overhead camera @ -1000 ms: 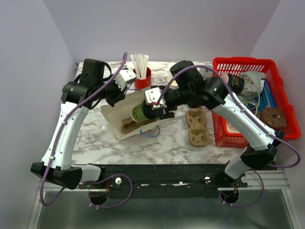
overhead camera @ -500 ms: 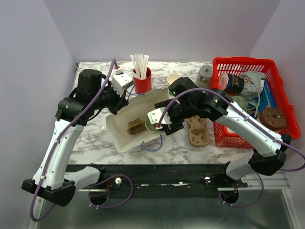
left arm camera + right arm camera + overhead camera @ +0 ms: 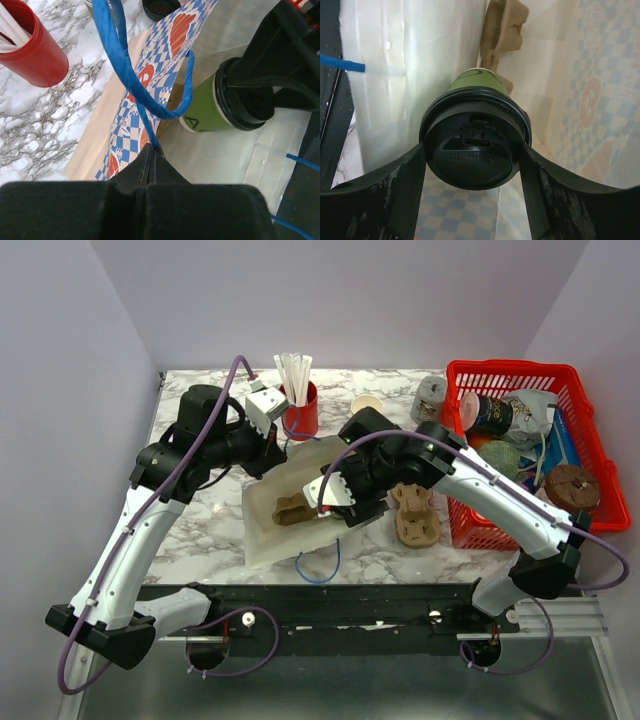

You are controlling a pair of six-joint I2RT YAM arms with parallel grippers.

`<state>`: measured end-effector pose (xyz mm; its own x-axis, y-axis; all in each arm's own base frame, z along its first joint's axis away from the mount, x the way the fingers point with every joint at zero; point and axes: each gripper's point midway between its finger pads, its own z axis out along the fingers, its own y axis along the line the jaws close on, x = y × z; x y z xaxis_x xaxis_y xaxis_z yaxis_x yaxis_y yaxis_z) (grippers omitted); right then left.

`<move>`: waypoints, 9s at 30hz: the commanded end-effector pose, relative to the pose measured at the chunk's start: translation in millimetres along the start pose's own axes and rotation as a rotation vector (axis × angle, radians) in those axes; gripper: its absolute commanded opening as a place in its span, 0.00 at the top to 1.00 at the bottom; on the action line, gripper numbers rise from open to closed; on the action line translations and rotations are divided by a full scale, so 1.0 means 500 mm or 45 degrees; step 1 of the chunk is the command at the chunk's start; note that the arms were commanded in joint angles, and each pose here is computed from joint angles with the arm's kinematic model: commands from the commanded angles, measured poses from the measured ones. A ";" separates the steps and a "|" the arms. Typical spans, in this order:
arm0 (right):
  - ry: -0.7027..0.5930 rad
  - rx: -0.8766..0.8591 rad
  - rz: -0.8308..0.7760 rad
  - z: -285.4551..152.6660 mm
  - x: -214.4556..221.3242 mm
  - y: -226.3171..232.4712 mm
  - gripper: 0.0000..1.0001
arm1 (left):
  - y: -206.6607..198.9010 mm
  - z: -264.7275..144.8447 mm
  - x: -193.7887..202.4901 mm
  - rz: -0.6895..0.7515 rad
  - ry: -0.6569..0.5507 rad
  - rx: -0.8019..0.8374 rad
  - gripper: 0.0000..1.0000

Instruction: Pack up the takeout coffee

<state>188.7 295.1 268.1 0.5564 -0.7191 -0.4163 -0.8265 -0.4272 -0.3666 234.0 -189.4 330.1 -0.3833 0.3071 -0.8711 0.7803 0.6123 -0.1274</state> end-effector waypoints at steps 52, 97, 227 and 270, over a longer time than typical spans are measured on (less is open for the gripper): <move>0.316 0.630 -0.135 0.103 0.060 -0.236 1.00 | 0.025 0.076 0.004 -0.135 0.070 0.039 1.00; 0.465 0.047 0.093 0.116 0.181 -0.034 0.99 | -0.021 0.083 -0.016 -0.068 0.001 0.247 1.00; 0.277 -0.327 0.190 0.201 0.169 0.084 0.99 | -0.032 0.107 0.072 0.000 0.123 0.553 0.80; 0.236 -0.097 0.284 0.186 0.177 0.103 0.35 | -0.045 0.080 0.077 0.088 0.072 0.513 0.39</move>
<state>216.5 276.5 136.5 0.3855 -0.8575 -0.3407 -0.9130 -0.3012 -0.2750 231.5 -217.9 275.5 -0.3784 0.3912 -0.8389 0.9134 0.3050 -0.2697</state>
